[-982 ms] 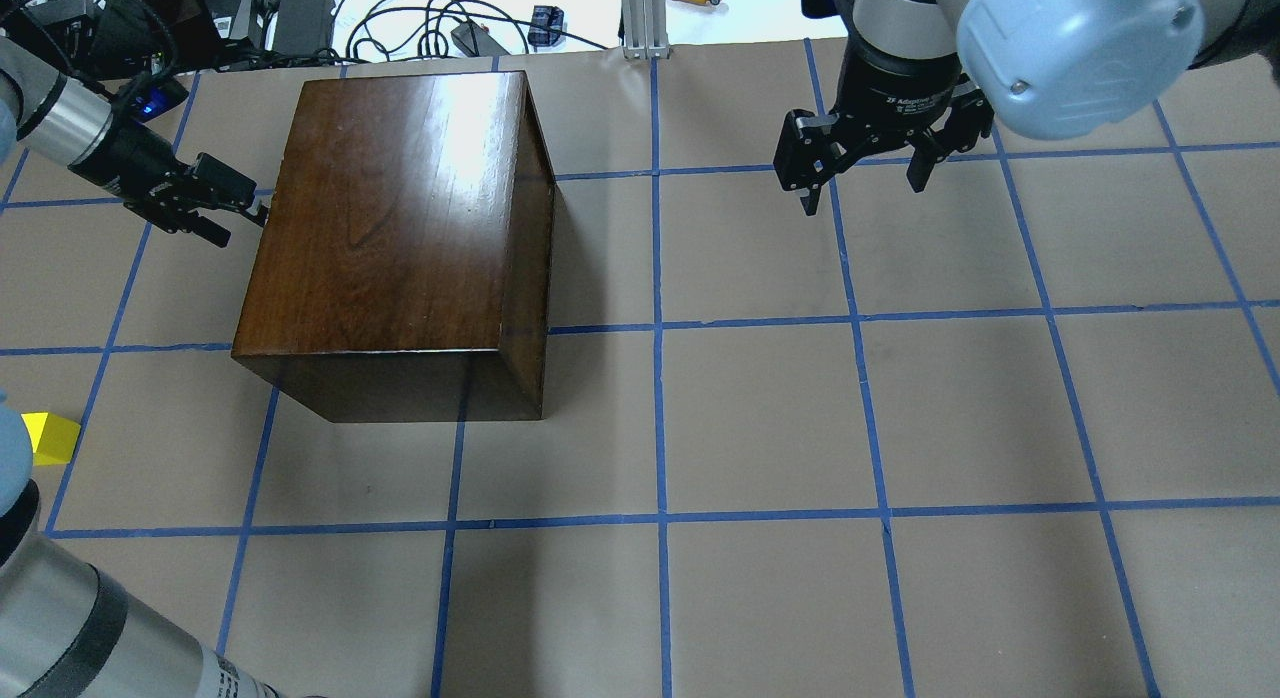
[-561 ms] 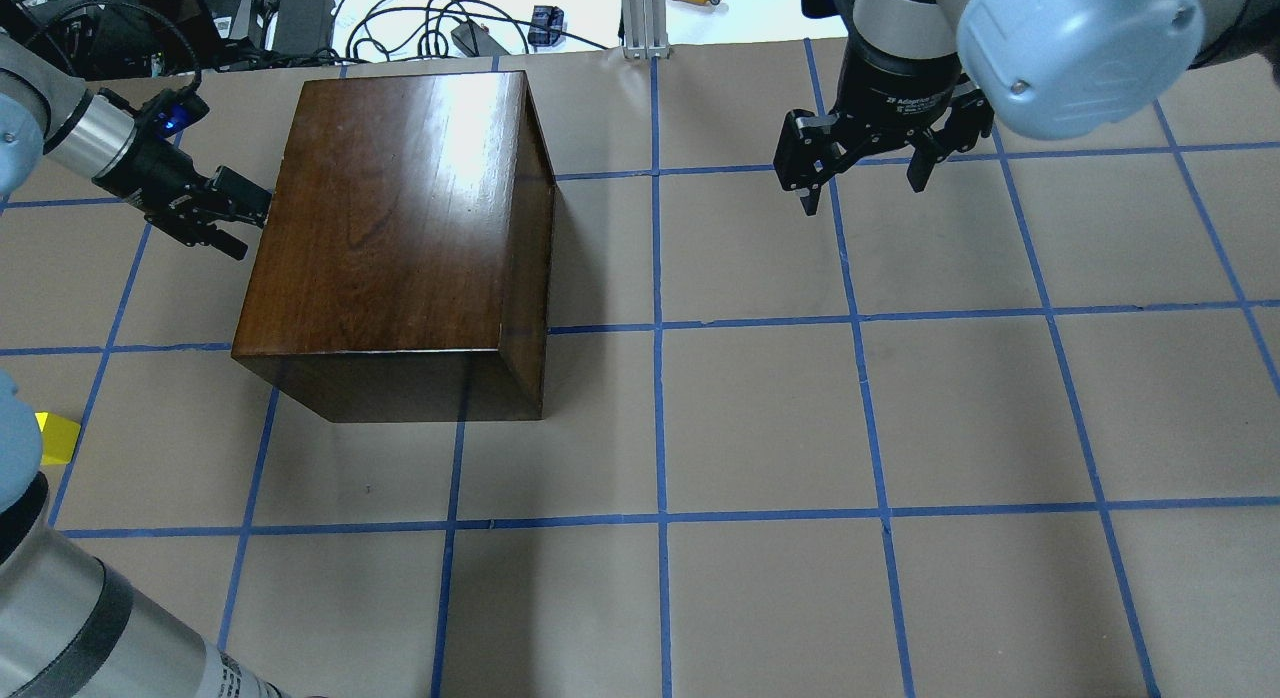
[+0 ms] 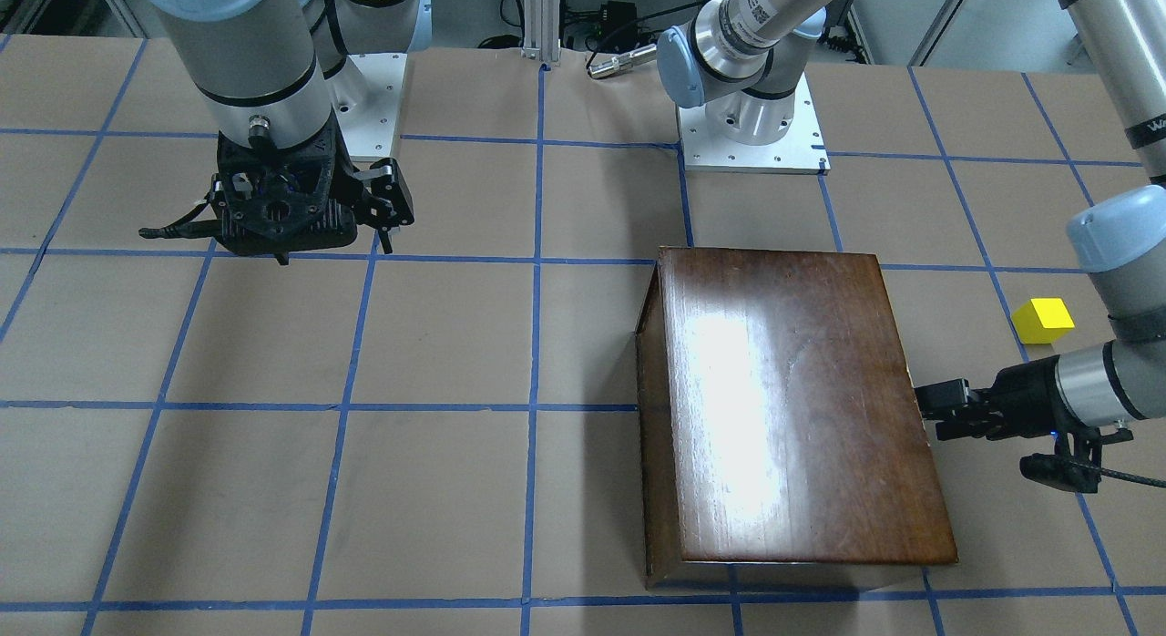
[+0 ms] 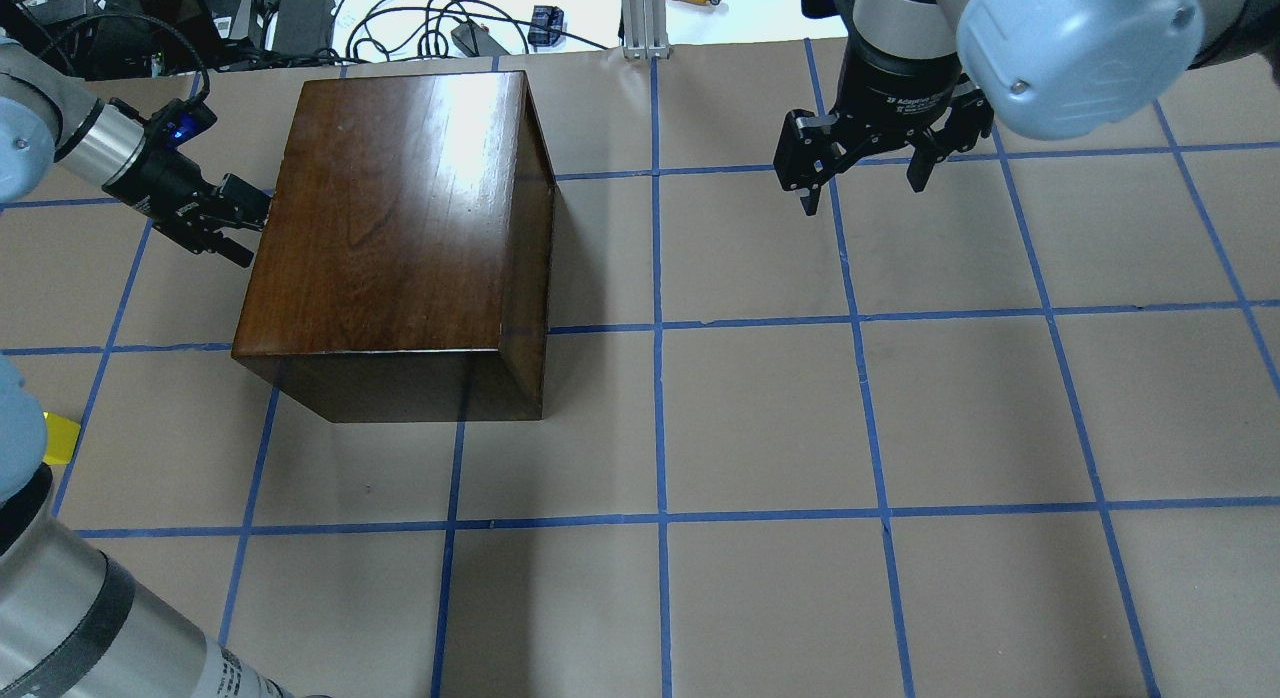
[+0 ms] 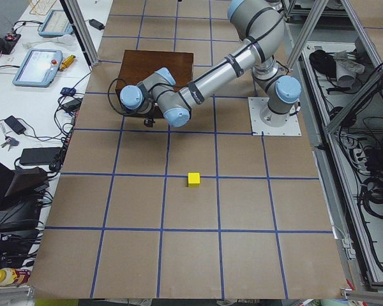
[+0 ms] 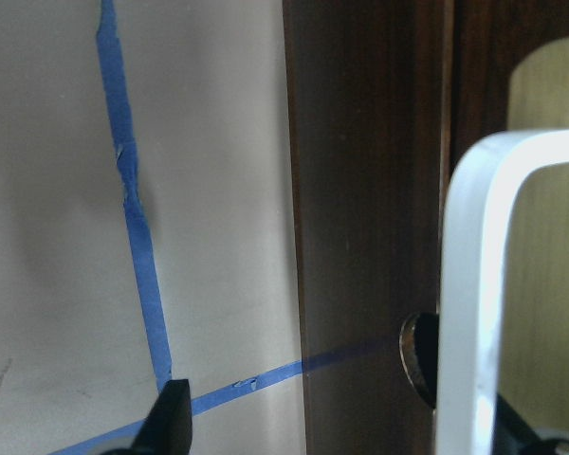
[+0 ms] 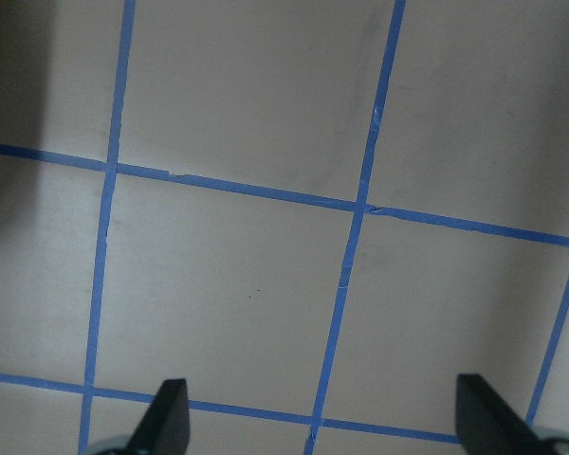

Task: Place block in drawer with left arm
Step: 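Lower the left gripper and grasp the white drawer handle, then pull the drawer open outward with the left gripper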

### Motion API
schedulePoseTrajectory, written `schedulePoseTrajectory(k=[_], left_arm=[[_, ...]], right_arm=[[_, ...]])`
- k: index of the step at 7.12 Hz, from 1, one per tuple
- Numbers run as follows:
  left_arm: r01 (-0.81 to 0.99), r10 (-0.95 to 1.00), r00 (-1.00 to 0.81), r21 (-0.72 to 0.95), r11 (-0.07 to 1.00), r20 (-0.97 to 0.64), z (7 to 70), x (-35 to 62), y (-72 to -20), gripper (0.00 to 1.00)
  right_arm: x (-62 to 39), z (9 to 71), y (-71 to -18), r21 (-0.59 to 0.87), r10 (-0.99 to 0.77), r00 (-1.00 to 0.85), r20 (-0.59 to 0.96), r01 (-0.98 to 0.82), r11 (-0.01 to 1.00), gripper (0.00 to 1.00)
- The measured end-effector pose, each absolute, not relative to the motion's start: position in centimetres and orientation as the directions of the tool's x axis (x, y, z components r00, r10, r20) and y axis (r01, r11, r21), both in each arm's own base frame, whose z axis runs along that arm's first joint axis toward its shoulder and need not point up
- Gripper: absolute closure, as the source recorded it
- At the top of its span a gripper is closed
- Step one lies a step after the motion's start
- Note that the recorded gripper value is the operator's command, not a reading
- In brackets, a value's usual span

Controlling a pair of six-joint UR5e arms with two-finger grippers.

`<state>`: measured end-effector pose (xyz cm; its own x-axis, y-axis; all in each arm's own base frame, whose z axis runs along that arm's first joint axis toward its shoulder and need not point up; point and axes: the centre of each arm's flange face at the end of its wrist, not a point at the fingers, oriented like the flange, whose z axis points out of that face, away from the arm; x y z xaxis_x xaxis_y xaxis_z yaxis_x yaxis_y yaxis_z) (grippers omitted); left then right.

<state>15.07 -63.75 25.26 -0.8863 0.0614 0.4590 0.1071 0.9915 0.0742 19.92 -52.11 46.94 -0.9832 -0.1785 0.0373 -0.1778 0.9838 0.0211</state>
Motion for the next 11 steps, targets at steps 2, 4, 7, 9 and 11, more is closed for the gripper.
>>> schedulePoseTrajectory(k=[2, 4, 7, 9, 11], left_arm=[[0.105, 0.062, -0.889, 0.070, 0.992, 0.454, 25.4, 15.7, -63.8, 0.00], [0.080, 0.042, -0.892, 0.067, 0.994, 0.450, 25.5, 17.5, -63.4, 0.00], [0.028, -0.005, -0.898, 0.068, 0.997, 0.440, 25.7, 21.3, -62.4, 0.00], [-0.003, -0.032, -0.904, 0.068, 0.998, 0.427, 26.0, 23.6, -61.6, 0.00], [-0.037, -0.062, -0.907, 0.067, 0.997, 0.417, 26.2, 26.2, -60.6, 0.00]], right_arm=[[19.9, 46.9, -52.1, 0.021, -0.178, -0.983, 0.037, -0.177, 0.984, 0.00], [19.9, 46.9, -52.1, 0.021, -0.178, -0.983, 0.037, -0.177, 0.984, 0.00], [19.9, 46.9, -52.1, 0.021, -0.178, -0.983, 0.037, -0.178, 0.984, 0.00], [19.9, 46.9, -52.1, 0.021, -0.179, -0.983, 0.037, -0.178, 0.984, 0.00], [19.9, 46.9, -52.1, 0.021, -0.179, -0.983, 0.037, -0.178, 0.984, 0.00]])
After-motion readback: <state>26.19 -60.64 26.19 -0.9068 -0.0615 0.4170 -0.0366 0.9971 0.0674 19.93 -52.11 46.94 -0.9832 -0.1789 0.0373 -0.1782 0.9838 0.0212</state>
